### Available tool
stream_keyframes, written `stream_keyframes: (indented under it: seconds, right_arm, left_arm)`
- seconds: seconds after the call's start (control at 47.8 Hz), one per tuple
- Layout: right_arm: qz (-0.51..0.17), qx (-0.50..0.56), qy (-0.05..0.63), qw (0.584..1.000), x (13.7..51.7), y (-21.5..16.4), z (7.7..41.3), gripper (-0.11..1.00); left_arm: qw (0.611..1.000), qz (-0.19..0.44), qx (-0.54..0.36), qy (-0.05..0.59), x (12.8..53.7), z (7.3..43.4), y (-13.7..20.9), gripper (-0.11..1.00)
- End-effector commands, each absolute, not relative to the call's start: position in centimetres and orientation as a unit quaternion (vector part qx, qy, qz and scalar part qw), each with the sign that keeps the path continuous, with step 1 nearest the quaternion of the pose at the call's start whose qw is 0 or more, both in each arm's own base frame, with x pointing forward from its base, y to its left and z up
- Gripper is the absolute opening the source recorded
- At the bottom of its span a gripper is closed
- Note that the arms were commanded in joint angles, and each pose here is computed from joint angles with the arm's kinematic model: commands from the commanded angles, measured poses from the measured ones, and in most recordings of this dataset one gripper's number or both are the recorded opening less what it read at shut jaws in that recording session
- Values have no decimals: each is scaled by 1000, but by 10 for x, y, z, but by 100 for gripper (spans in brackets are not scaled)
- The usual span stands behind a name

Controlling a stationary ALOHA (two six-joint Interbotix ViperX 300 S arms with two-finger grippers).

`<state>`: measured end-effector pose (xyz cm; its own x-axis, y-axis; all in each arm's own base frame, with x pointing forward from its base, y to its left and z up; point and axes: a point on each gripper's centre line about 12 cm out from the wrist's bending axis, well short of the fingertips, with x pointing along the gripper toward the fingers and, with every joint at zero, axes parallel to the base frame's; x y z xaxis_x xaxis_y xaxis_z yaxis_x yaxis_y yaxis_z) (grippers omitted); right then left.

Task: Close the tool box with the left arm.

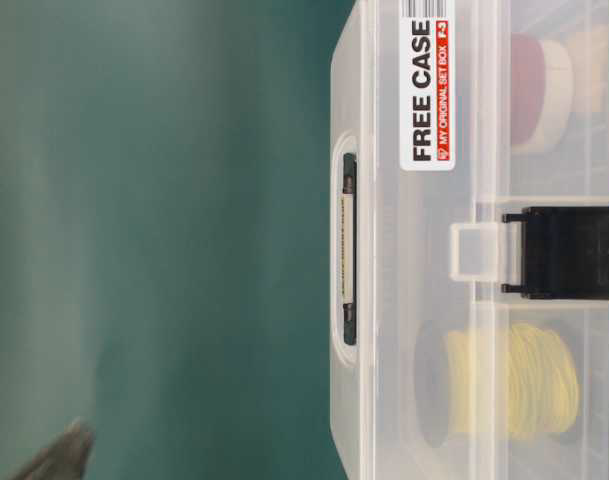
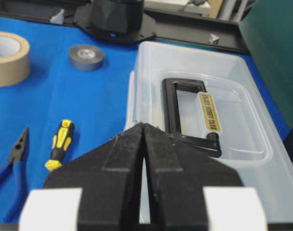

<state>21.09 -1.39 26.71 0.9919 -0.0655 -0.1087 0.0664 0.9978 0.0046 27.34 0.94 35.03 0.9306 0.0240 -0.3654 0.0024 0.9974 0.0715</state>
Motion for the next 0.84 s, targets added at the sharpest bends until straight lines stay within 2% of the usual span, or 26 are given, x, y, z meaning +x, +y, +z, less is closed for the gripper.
stream_keyframes:
  seconds: [0.0, 0.209, 0.46, 0.648, 0.815]
  right_arm:
    - [-33, 4, 41, 999, 213, -14, 276, 0]
    - [-33, 4, 42, 999, 213, -14, 276, 0]
    - [-34, 4, 44, 998, 213, -14, 275, 0]
    - [-33, 4, 45, 998, 213, -14, 274, 0]
    - [-33, 3, 46, 998, 213, -14, 273, 0]
  left_arm:
    - [989, 9, 37, 140, 251, 361, 9, 92]
    - [996, 14, 38, 75, 204, 343, 8, 92]
    - [999, 19, 38, 31, 168, 288, 7, 92]
    - [999, 18, 36, 21, 152, 255, 6, 92]
    - [999, 16, 35, 36, 148, 237, 5, 92]
